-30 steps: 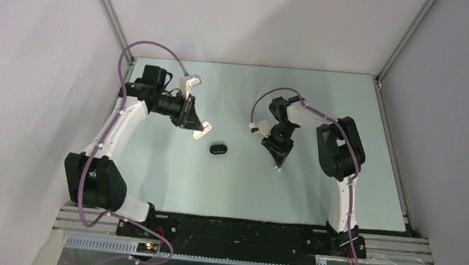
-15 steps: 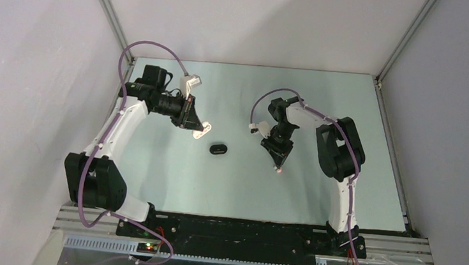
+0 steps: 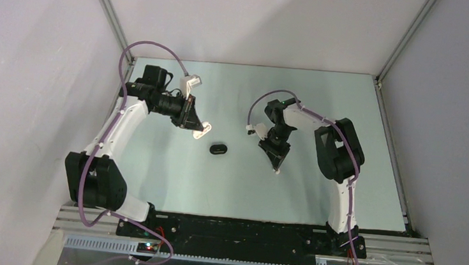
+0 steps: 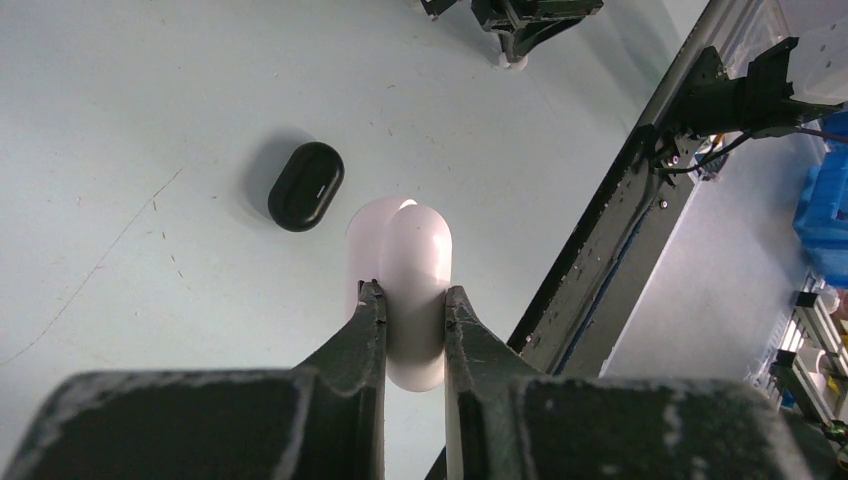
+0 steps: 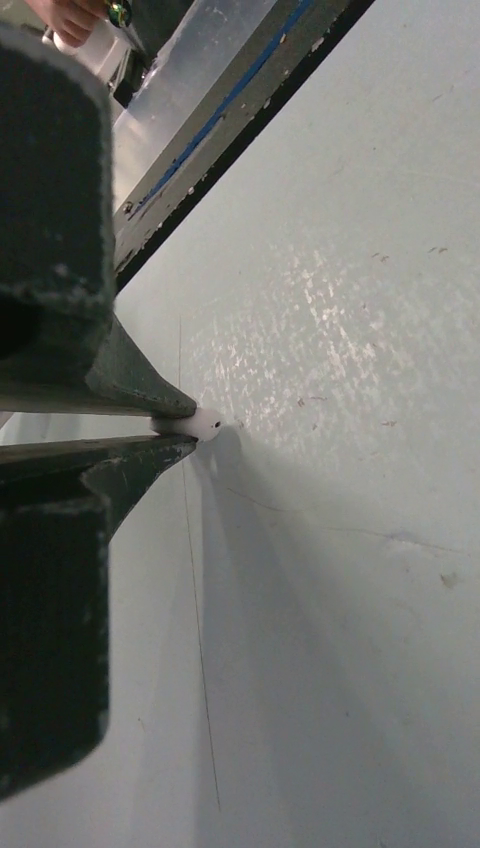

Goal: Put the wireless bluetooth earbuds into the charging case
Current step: Pick up the left earbud from the center of the board.

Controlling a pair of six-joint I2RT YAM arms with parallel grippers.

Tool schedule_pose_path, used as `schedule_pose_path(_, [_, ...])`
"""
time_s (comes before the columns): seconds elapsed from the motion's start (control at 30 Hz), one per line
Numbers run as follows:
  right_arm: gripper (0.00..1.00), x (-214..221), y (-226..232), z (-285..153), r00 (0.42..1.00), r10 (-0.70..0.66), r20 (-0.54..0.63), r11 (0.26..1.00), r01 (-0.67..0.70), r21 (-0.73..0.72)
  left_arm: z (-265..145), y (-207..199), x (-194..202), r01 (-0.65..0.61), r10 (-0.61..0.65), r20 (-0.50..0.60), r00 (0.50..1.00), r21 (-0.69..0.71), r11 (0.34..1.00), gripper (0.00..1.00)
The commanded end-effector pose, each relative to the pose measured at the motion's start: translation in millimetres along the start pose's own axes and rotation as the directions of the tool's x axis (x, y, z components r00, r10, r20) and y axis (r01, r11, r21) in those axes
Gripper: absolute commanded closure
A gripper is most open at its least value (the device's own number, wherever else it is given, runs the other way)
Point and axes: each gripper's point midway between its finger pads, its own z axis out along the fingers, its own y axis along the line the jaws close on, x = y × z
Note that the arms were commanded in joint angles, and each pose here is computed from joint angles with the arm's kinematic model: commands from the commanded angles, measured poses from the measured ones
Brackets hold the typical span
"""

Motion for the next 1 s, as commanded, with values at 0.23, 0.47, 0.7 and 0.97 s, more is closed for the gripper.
schedule_pose_path(0.23, [0.77,6,10,-15,1.0,0.01,0.005,0.999,-0.011,0.047,-3,-5,-13,-0.019,0.018,0.022,1.0,0.013,1.0,1.0])
schedule_pose_path(0.47, [0.81,7,11,-13,1.0,0.02,0.007,0.999,-0.02,0.036,-2,-5,-13,-0.018,0.018,0.021,1.0,0.014,1.0,1.0])
schedule_pose_path(0.7, [0.87,5,11,-17,1.0,0.015,0.015,0.999,-0.015,0.049,-2,-5,-13,-0.018,0.018,0.02,1.0,0.012,1.0,1.0])
schedule_pose_path(0.97, [1.0,-10,9,-60,0.979,-0.185,0.089,0.974,0.171,0.148,-2,-4,-18,-0.026,0.025,0.025,0.999,0.016,1.0,1.0])
